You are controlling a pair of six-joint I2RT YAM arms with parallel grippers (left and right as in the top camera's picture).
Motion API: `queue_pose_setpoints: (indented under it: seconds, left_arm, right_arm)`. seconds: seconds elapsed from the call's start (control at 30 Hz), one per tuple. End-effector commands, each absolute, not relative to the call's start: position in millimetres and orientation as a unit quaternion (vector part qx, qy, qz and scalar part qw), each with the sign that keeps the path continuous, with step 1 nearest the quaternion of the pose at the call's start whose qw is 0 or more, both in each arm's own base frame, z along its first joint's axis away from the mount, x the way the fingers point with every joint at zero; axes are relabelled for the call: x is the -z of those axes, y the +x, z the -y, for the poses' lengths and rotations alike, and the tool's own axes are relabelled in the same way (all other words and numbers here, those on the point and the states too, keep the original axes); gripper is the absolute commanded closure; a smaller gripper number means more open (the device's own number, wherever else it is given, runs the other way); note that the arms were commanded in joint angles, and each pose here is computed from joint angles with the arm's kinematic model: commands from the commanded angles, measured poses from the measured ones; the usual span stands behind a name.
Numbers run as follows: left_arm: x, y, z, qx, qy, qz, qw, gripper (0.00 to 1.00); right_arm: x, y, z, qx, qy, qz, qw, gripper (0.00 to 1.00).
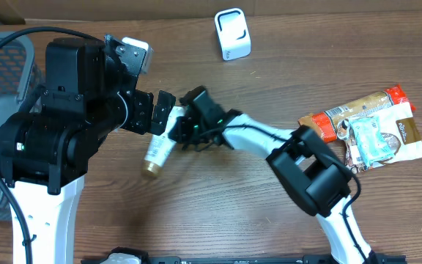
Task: Scan the item barcode
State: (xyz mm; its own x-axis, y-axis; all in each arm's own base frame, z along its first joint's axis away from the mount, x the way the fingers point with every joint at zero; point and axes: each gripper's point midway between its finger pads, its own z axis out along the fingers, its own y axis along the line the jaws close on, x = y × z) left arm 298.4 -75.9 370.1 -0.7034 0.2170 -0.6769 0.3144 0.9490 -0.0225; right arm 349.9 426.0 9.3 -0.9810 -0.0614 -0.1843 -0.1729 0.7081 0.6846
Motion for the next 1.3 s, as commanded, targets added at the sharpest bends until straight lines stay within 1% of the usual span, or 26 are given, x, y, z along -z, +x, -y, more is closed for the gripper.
queue_pose_setpoints:
  seconds: [0.0,0.1,0.17,0.2,0.27,0.33,0.37,0.4,0.53,0.63,0.7,0.73,0.77,0.8,0.97,1.07,1.13,1.2,1.27]
  left_arm:
    - [-368,300,75,0.069,0.137,-0.922,0.354,0.0]
    - [-368,300,75,0.069,0.137,-0.922,0.354,0.0]
    - [-368,300,75,0.069,0.137,-0.922,0.354,0.0]
    - [-368,300,75,0.069,0.137,-0.922,0.354,0.0]
    - [-368,300,75,0.069,0.137,-0.922,0.354,0.0]
    - [-368,300,75,0.069,0.137,-0.922,0.354,0.0]
    - [-368,300,75,0.069,0.137,-0.923,0.354,0.0]
    - [-368,300,75,0.069,0.137,-0.922,0.354,0.01]
    - [-368,300,75,0.069,0.137,-0.922,0.354,0.0]
    - [-368,300,75,0.069,0.137,-0.923,0.354,0.0]
    - [-368,300,75,0.069,0.137,-0.923,0.354,0.0]
    - [-368,300,75,0.069,0.137,-0.923,0.354,0.0]
    - [-368,300,75,0.069,0.137,-0.923,0.354,0.0]
    - [-368,300,75,0.069,0.137,-0.923,0.354,0.0]
    - [-368,300,75,0.069,0.137,-0.922,0.354,0.0]
    - [-368,300,75,0.069,0.137,-0.923,0.354,0.01]
    - [-368,300,75,0.069,0.137,-0.923,0.354,0.0]
    - [-368,300,75,0.069,0.137,-0.923,0.354,0.01]
    - [-368,300,75,0.069,0.137,-0.923,0.354,0.0]
  right_arm:
    - [-3,341,-385,-0.395,-0.108,-0.912,0.012,0.84]
    - [-19,353,-352,-0.397,-0.114,-0.911,0.004,0.83]
    - [-26,362,-327,-0.387,-0.121,-0.914,0.006,0.8]
    - [-28,365,-317,-0.383,-0.124,-0.916,0.008,0.76]
    - [-31,372,-294,-0.374,-0.132,-0.918,0.009,0.63]
    - [-31,375,-276,-0.367,-0.125,-0.922,0.002,0.44]
    - [-32,376,-268,-0.365,-0.117,-0.924,-0.004,0.38]
    - [-32,377,-259,-0.362,-0.104,-0.926,-0.013,0.36]
    - [-39,367,-240,-0.384,-0.059,-0.92,-0.061,0.3]
    - [-41,355,-240,-0.387,-0.049,-0.916,-0.09,0.25]
    - [-41,346,-249,-0.383,-0.059,-0.916,-0.099,0.21]
    - [-40,343,-255,-0.383,-0.068,-0.916,-0.1,0.17]
    - [-39,340,-261,-0.383,-0.076,-0.915,-0.099,0.1]
    - [-37,338,-267,-0.378,-0.077,-0.917,-0.098,0.06]
    - [-12,336,-288,-0.313,-0.031,-0.946,-0.083,0.04]
    - [5,336,-303,-0.281,0.006,-0.958,-0.058,0.0]
    - [14,336,-312,-0.265,0.02,-0.963,-0.037,0.0]
    - [23,333,-318,-0.249,0.031,-0.968,-0.019,0.01]
    - [30,329,-321,-0.235,0.038,-0.971,-0.008,0.07]
